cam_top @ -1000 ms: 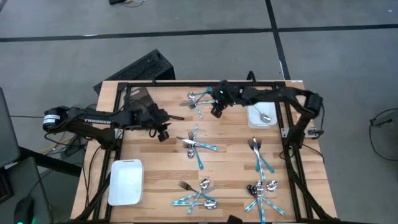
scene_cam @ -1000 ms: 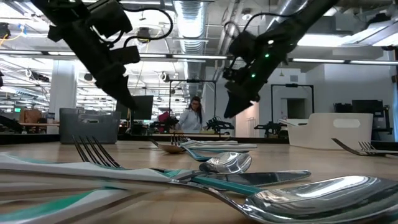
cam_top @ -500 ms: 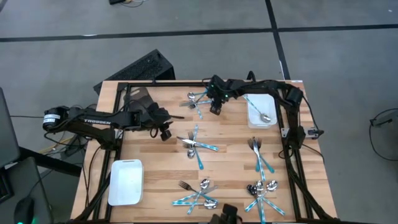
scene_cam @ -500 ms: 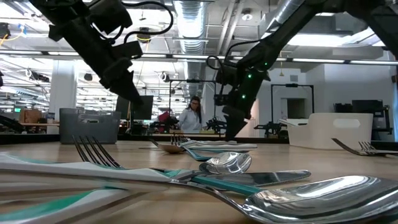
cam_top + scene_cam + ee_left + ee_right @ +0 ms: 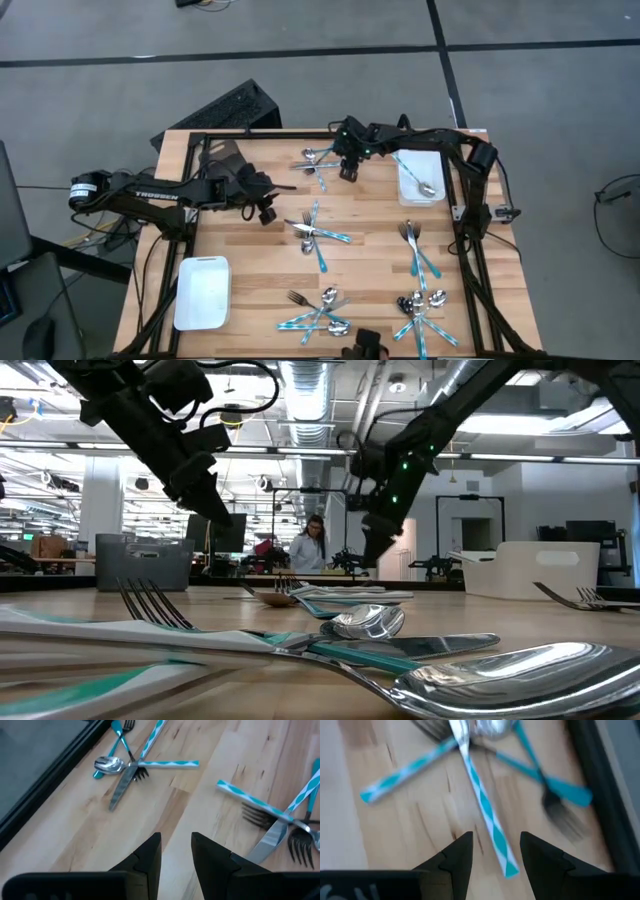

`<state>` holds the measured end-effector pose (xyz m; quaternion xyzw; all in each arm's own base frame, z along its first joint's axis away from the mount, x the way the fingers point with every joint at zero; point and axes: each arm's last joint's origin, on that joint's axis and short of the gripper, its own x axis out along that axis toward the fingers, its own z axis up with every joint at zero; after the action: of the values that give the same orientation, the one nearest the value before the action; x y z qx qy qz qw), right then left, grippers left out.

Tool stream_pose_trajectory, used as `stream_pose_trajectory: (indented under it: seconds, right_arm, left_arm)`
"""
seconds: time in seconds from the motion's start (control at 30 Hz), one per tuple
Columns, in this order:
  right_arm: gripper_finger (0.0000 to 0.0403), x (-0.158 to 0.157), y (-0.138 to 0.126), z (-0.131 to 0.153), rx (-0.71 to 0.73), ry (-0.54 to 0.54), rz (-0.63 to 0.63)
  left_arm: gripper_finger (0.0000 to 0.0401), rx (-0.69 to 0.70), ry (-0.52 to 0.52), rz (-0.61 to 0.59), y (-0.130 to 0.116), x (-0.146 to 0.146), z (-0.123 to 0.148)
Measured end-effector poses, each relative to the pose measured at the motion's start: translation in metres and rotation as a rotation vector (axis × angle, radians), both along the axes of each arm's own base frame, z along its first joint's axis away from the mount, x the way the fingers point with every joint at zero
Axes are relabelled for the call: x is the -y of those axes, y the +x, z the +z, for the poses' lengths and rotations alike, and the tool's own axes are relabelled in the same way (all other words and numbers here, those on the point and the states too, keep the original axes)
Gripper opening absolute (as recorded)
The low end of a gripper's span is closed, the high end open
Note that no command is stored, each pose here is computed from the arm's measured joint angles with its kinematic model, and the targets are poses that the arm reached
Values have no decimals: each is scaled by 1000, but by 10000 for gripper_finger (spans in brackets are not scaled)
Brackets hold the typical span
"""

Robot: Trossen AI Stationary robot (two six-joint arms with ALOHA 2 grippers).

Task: Sort silverware by color (type)
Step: Put the blue white knife into the black bin

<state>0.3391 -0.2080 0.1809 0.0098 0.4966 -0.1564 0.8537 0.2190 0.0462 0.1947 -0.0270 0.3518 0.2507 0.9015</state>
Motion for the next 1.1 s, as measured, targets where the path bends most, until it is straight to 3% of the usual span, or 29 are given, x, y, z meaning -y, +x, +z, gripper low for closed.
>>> stream_pose_trajectory:
  seconds: [0.5, 0.67, 0.77, 0.97, 1.1]
  right_arm:
    - [184, 12, -1, -53, -143, 71, 8]
    - [118, 2, -2, -59, -229, 82, 13]
    - [65, -5, 0, -58, -247, 92, 1]
    - [65, -23, -3, -39, -261, 120, -41]
    - [65, -41, -10, -10, -256, 156, -21]
  left_arm:
    - [96, 16, 8, -7, 1, 0, 1]
    - [96, 13, 4, -11, 1, 0, 1]
    - [96, 18, -4, -5, 1, 0, 1]
    - [96, 35, -29, 21, 1, 0, 1]
    - [96, 38, -30, 24, 1, 0, 1]
